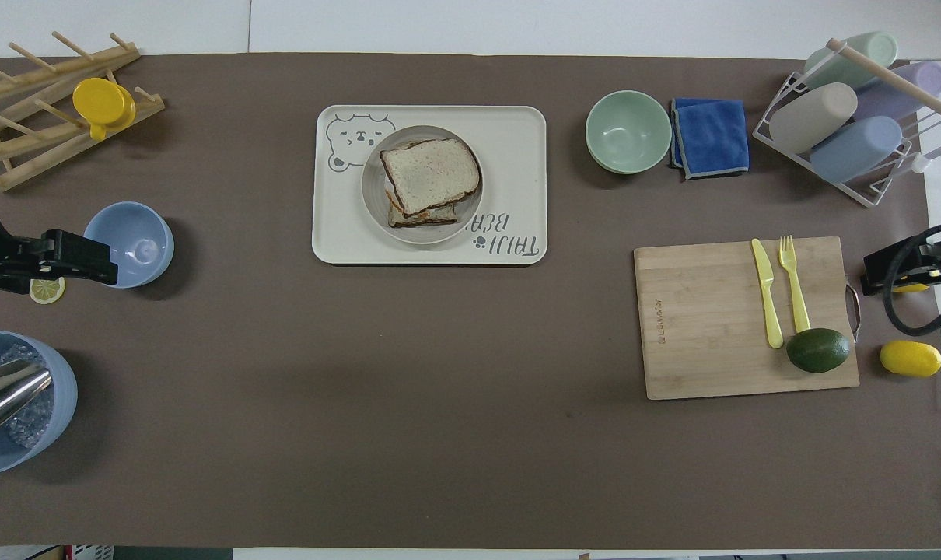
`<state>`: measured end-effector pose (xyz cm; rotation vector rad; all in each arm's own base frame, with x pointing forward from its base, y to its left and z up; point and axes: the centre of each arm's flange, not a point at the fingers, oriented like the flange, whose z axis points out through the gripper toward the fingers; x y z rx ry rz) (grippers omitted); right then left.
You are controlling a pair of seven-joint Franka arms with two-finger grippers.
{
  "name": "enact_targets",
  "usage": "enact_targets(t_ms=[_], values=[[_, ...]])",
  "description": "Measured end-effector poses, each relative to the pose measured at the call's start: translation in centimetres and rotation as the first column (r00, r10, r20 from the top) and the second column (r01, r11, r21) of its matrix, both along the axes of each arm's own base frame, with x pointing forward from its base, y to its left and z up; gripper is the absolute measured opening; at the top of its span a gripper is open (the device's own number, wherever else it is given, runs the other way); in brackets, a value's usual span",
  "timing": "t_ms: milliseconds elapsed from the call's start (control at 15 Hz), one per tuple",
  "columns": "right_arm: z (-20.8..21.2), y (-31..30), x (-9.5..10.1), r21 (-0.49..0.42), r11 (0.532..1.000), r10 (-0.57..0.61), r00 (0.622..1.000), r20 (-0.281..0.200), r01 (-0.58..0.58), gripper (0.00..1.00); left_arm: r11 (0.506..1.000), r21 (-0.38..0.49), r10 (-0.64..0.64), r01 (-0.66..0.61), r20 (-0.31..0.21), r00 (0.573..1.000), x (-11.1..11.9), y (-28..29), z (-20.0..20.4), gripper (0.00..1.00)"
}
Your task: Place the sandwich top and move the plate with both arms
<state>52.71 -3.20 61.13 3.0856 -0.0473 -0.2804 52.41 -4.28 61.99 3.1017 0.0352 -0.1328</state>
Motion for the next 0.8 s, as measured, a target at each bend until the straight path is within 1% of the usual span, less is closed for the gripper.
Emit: enact_targets(t_ms=[133,533,800], values=[[0.0,0.0,0.0,0.000,1.000,0.000,1.000,0.000,0.000,1.00,1.000,0.001,0.004,-0.004,0.000,1.000,0.1,0.3,0.6,1.00],[0.0,0.0,0.0,0.000,1.000,0.000,1.000,0.000,0.000,1.00,1.000,0.002,-0.003,0.003,-0.029,1.000,0.5,-0.1,-0.9,1.00],[0.0,0.0,0.0,0.000,1.000,0.000,1.000,0.000,0.000,1.00,1.000,0.002,-0.001,0.002,-0.029,1.000,0.5,0.1,-0.9,1.00]])
